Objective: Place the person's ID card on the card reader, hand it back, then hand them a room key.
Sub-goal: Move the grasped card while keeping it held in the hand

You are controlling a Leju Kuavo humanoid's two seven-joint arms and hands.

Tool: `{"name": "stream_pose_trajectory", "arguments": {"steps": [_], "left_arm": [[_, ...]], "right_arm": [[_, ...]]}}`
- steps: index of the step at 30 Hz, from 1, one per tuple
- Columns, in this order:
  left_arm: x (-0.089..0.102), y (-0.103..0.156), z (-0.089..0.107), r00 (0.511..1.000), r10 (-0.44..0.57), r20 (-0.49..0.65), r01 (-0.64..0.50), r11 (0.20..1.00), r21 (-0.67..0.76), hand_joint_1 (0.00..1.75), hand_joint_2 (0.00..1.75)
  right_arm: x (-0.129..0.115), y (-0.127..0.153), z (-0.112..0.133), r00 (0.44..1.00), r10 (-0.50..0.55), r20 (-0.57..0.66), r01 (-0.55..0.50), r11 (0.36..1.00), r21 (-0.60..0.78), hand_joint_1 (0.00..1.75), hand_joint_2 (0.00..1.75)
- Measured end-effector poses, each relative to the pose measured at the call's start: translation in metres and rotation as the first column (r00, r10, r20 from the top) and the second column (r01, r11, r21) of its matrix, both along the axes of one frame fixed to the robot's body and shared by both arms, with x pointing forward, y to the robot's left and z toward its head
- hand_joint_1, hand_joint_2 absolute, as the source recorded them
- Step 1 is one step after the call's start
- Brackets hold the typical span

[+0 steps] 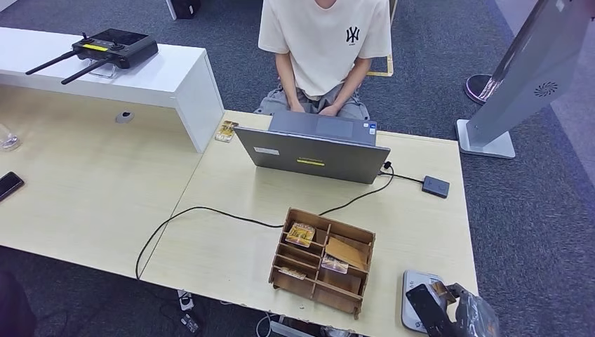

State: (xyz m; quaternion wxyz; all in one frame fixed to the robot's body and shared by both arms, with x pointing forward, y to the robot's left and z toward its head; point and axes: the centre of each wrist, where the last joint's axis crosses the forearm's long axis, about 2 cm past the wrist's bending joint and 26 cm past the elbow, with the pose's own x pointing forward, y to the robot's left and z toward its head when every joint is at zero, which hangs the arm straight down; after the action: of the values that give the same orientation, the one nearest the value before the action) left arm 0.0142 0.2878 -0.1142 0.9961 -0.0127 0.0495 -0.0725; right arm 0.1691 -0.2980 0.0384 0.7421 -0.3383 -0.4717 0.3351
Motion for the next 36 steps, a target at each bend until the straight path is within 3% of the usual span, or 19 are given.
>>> {"name": "stream_pose_trajectory", "arguments": {"steps": [19, 28, 32, 36], "left_arm": [[0.004, -0.015, 0.001, 1.0, -0.024, 0.009, 0.024, 1.0, -0.005, 0.0, 1.75], [0.004, -0.016, 0.001, 1.0, -0.023, 0.01, 0.023, 1.0, -0.007, 0.0, 1.75], [0.004, -0.016, 0.001, 1.0, -0.013, 0.015, 0.013, 1.0, -0.016, 0.0, 1.75], [0.002, -0.014, 0.0, 1.0, -0.005, 0.02, 0.006, 1.0, -0.027, 0.0, 1.75]], "right_arm": [[-0.009, -0.026, 0.0, 0.998, -0.057, 0.031, 0.058, 0.998, -0.021, 1.75, 1.75], [-0.009, -0.028, 0.006, 0.996, -0.037, 0.081, 0.039, 0.999, -0.016, 1.75, 1.75], [-0.006, -0.023, 0.011, 0.994, -0.028, 0.103, 0.02, 0.997, 0.073, 1.75, 1.75], [-0.002, -0.015, 0.015, 0.99, -0.05, 0.129, 0.01, 0.956, 0.294, 1.75, 1.75]]}}
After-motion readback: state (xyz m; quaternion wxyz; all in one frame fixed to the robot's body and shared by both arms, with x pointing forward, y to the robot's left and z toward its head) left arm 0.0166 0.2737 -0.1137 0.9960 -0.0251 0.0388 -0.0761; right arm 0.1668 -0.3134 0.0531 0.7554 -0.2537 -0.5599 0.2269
